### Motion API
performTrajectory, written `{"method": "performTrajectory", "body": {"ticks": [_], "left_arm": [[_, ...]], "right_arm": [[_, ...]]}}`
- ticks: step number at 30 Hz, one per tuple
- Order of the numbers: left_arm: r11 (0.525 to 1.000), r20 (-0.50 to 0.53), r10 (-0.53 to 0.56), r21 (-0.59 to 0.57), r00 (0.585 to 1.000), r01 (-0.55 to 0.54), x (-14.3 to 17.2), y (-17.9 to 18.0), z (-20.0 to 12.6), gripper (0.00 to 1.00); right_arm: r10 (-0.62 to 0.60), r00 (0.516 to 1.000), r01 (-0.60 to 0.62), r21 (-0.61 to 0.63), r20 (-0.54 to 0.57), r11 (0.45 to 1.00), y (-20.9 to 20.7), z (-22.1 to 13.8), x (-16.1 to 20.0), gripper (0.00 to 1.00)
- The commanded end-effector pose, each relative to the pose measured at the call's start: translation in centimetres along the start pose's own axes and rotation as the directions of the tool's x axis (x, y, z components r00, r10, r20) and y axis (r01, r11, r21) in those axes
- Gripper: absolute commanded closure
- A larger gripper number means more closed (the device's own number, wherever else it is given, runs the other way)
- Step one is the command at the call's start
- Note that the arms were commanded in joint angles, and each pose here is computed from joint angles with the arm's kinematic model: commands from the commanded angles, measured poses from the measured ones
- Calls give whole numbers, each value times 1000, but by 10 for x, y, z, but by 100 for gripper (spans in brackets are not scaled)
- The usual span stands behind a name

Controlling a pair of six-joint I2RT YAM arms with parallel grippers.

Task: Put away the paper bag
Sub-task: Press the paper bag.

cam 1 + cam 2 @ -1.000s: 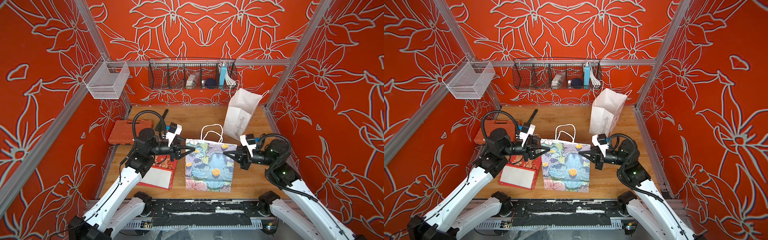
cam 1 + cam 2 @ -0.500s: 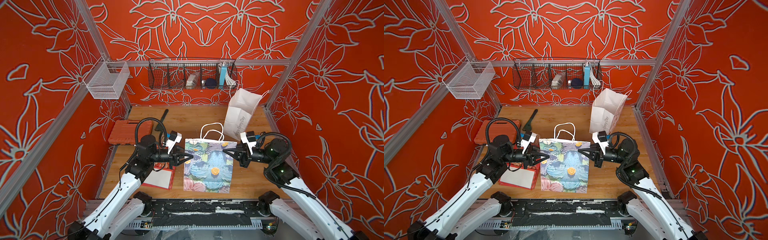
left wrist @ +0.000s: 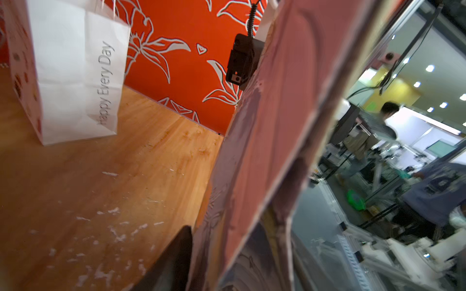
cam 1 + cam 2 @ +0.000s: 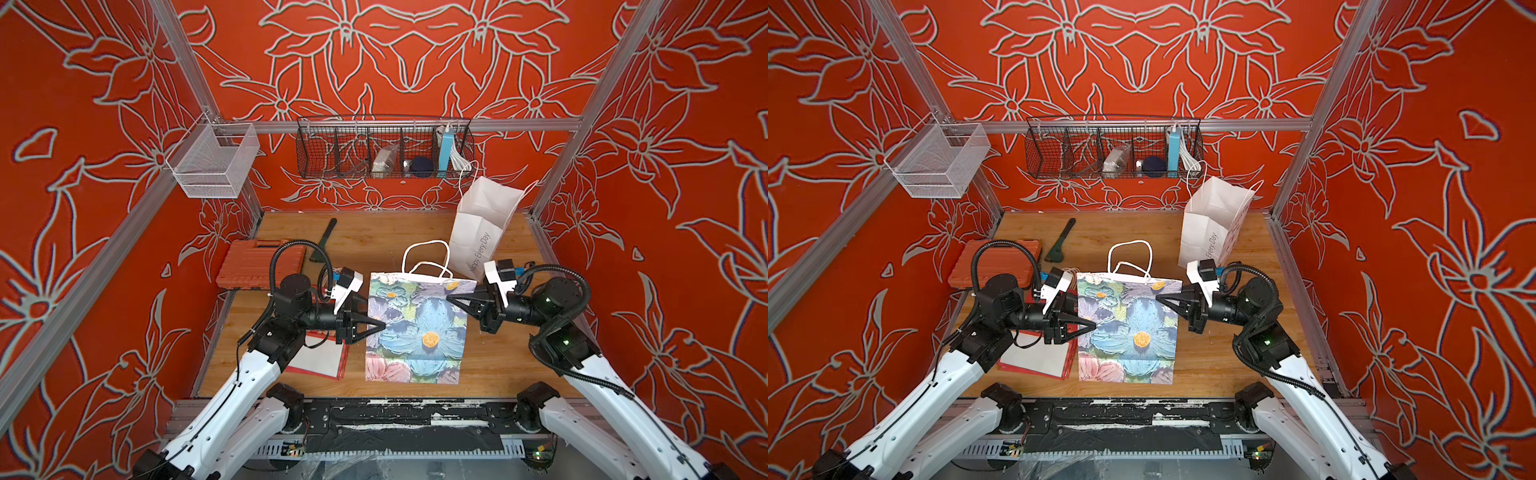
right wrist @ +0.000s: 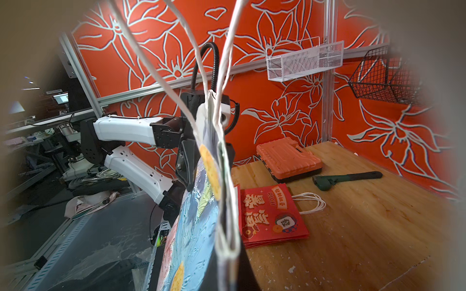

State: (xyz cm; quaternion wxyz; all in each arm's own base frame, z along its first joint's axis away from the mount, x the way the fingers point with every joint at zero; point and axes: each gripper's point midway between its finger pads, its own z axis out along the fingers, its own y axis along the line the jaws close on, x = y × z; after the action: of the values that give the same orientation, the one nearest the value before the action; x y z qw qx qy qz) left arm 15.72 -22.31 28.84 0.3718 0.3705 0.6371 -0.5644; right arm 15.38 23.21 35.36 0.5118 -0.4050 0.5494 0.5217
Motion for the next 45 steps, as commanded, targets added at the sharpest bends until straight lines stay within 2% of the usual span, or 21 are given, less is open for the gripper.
{"method": "performTrajectory", "body": {"ticks": [1,4,7,8,10,11,13,15,18,25,28,29,30,31,32,34,38,40,41,43,45], "left_arm": [[998,-21,-5,67,1000,6,6,-13,-1,70],[997,-18,2,74,1000,-1,6,-16,-2,93],[997,-18,5,73,1000,-4,6,-17,-3,100],[998,-18,2,70,1000,-1,6,-16,-3,96],[998,-22,-16,58,1000,18,8,-13,-2,53],[998,-26,-23,57,999,25,9,-11,-2,42],[997,-42,-53,58,998,55,16,-8,-1,30],[995,-57,-78,66,995,81,23,-6,0,28],[993,-69,-84,76,994,89,29,-8,0,41],[995,-65,-40,84,997,45,28,-19,-4,100],[996,-65,-39,81,997,44,28,-21,-5,100],[996,-65,-42,78,997,47,28,-20,-5,91],[996,-64,-46,70,997,50,28,-19,-5,65],[997,-62,-49,64,997,53,27,-18,-5,47],[997,-60,-49,62,997,52,27,-16,-4,39],[997,-49,-64,50,997,66,23,-11,-2,32],[997,-26,-75,24,997,76,11,0,2,31],[998,-15,-65,27,998,65,3,1,3,37],[998,-11,-61,29,998,61,-1,2,4,45],[998,-9,-58,27,998,58,-7,4,5,67],[999,-9,-51,19,999,51,-9,7,6,96]], "right_arm": [[-71,995,69,22,67,997,4,-2,-28,100],[-73,995,71,28,68,997,2,-1,-28,100],[-79,994,77,31,73,997,2,-1,-30,100],[-79,994,77,31,74,997,2,-1,-31,100],[-86,993,84,32,80,996,3,-2,-34,100],[-89,993,86,33,84,996,4,-2,-36,100],[-95,991,92,34,90,995,5,-2,-39,100],[-102,990,99,38,95,994,5,-3,-41,100],[-108,989,104,48,98,993,3,-2,-43,100],[-109,990,104,54,91,993,1,-2,-40,100],[-108,991,104,50,83,993,2,-2,-39,100],[-109,991,105,48,79,993,2,-2,-39,100],[-108,991,105,45,75,993,3,-2,-38,100],[-106,992,103,40,71,994,3,-2,-37,100],[-103,992,101,29,68,994,5,-2,-36,100],[-84,995,84,7,53,996,6,0,-32,100],[-59,998,59,-13,28,998,5,5,-24,100],[-53,998,53,-18,23,998,4,7,-21,100],[-50,999,51,-19,20,999,4,9,-19,100],[-51,999,51,-15,17,999,3,10,-17,100],[-56,998,56,-6,11,998,1,10,-16,100]]}}
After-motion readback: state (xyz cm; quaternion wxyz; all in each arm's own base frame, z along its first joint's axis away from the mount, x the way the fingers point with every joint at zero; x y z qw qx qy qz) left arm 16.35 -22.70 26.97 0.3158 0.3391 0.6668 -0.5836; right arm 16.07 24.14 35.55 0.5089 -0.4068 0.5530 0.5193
